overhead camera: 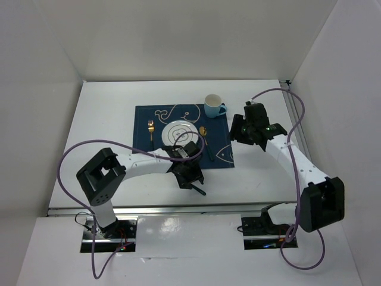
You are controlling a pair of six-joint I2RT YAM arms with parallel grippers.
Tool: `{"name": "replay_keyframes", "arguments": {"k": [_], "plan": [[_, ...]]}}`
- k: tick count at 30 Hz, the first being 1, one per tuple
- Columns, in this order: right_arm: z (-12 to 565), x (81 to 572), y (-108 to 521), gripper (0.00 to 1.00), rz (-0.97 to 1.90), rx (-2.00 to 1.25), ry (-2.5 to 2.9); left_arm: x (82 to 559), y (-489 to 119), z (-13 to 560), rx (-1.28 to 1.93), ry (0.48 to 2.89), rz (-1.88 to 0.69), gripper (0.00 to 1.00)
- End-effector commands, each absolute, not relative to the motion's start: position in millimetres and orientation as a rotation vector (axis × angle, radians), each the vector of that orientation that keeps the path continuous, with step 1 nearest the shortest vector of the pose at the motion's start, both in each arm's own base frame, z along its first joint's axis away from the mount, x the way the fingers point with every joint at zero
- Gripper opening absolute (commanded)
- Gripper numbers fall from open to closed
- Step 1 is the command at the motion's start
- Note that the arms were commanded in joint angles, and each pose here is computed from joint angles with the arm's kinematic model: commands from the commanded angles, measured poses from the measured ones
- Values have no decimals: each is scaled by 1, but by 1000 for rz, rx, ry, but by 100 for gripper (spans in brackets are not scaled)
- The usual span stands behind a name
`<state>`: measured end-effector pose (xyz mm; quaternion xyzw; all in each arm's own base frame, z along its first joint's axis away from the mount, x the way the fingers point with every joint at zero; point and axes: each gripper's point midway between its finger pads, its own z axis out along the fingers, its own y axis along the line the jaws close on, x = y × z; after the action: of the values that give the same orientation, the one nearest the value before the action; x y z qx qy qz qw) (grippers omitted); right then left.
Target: Set the dinner table for one person
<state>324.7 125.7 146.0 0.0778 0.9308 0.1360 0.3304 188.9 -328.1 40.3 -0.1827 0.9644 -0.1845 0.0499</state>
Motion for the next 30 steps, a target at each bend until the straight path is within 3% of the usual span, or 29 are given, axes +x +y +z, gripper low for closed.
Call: {"name": "replay_keyframes", "arguments": {"k": [1, 6, 10, 12, 18, 24, 30], "plan": [[153, 311, 114, 60, 365, 203, 2439, 196, -337, 34, -586, 2925, -532, 67], [161, 306, 102, 60, 347, 213, 2424, 195, -336, 27, -577, 2944, -495, 49], [163, 305, 92, 60, 337, 224, 2409, 191, -323, 22, -557, 2956, -407, 49], [163, 307, 87, 60, 325, 227, 2407, 192, -317, 24, -559, 2941, -376, 44], [165, 306, 78, 60, 316, 236, 2395, 179, -311, 46, -564, 2940, -390, 2], [166, 307, 82, 60, 341, 226, 2399, 150, -321, 79, -525, 2962, -498, 0], [169, 310, 90, 60, 396, 217, 2396, 160, -328, 91, -525, 2918, -511, 0]]}}
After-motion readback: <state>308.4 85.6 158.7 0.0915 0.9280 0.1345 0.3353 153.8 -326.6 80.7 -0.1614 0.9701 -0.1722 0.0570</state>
